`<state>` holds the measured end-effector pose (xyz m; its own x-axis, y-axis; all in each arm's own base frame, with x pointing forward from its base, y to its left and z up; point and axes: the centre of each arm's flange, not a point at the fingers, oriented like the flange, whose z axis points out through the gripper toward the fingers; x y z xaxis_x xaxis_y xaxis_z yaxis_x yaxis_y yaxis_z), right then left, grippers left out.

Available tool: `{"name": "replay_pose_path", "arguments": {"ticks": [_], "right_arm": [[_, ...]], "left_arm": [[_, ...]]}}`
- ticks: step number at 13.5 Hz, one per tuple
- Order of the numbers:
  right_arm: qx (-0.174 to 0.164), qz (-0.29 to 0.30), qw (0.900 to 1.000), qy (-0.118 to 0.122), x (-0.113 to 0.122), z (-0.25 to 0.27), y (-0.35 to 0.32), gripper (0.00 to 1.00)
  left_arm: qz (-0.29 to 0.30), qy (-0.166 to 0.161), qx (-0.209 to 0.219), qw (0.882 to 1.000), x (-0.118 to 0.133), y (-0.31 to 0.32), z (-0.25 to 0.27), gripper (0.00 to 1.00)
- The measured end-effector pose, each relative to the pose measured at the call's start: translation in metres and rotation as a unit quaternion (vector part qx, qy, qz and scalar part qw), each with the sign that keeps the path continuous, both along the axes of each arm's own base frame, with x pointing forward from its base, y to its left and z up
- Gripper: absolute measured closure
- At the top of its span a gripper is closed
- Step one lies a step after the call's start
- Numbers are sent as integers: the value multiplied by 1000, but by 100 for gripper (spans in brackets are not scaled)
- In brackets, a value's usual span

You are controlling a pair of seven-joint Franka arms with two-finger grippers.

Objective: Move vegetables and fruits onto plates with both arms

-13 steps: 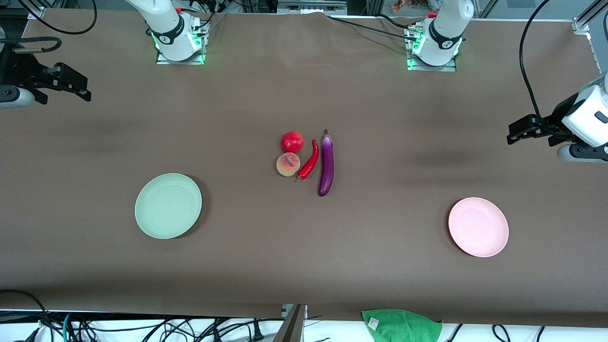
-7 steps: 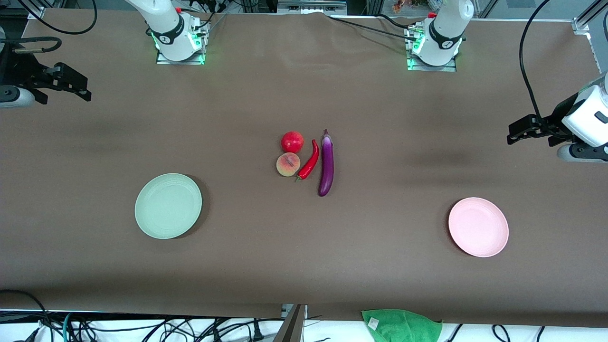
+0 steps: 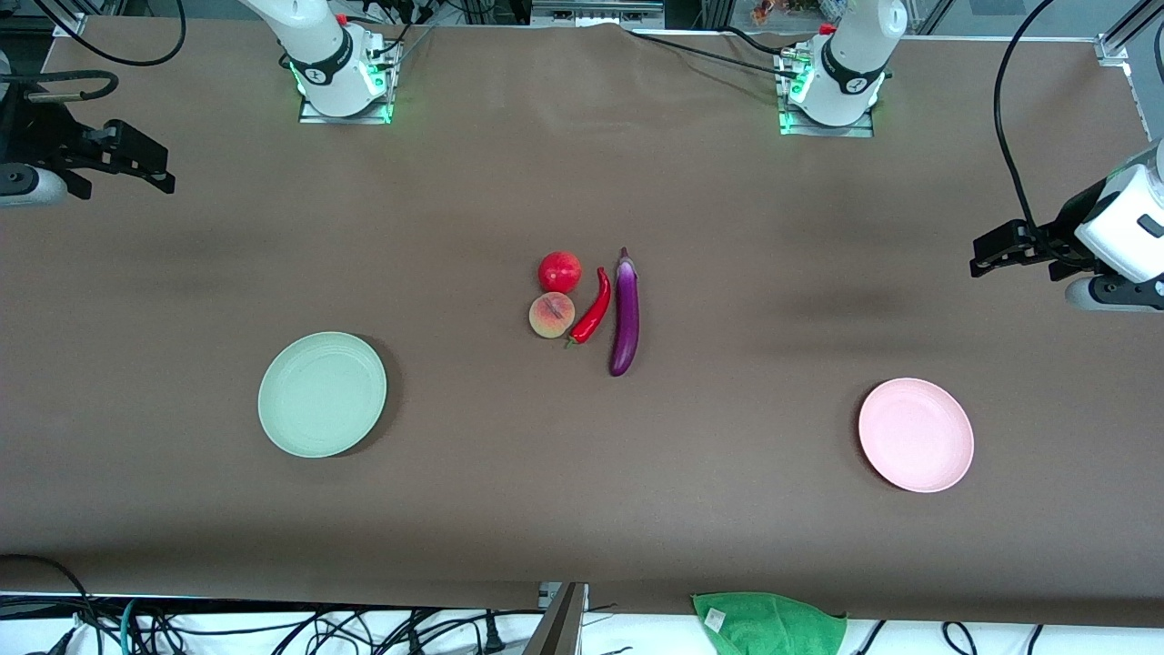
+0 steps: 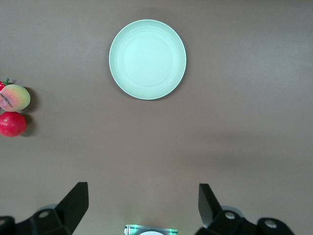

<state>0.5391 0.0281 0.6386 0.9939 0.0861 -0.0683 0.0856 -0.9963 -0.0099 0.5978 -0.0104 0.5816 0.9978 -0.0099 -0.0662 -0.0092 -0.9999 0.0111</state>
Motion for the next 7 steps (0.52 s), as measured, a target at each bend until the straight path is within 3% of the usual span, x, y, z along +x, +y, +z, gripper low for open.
{"name": "replay_pose_path", "arguments": {"ticks": [7], "right_arm": [[0,0,1000,6,-1,-2,0,0]], "left_arm": [[0,0,0,1000,0,0,0,0]]}}
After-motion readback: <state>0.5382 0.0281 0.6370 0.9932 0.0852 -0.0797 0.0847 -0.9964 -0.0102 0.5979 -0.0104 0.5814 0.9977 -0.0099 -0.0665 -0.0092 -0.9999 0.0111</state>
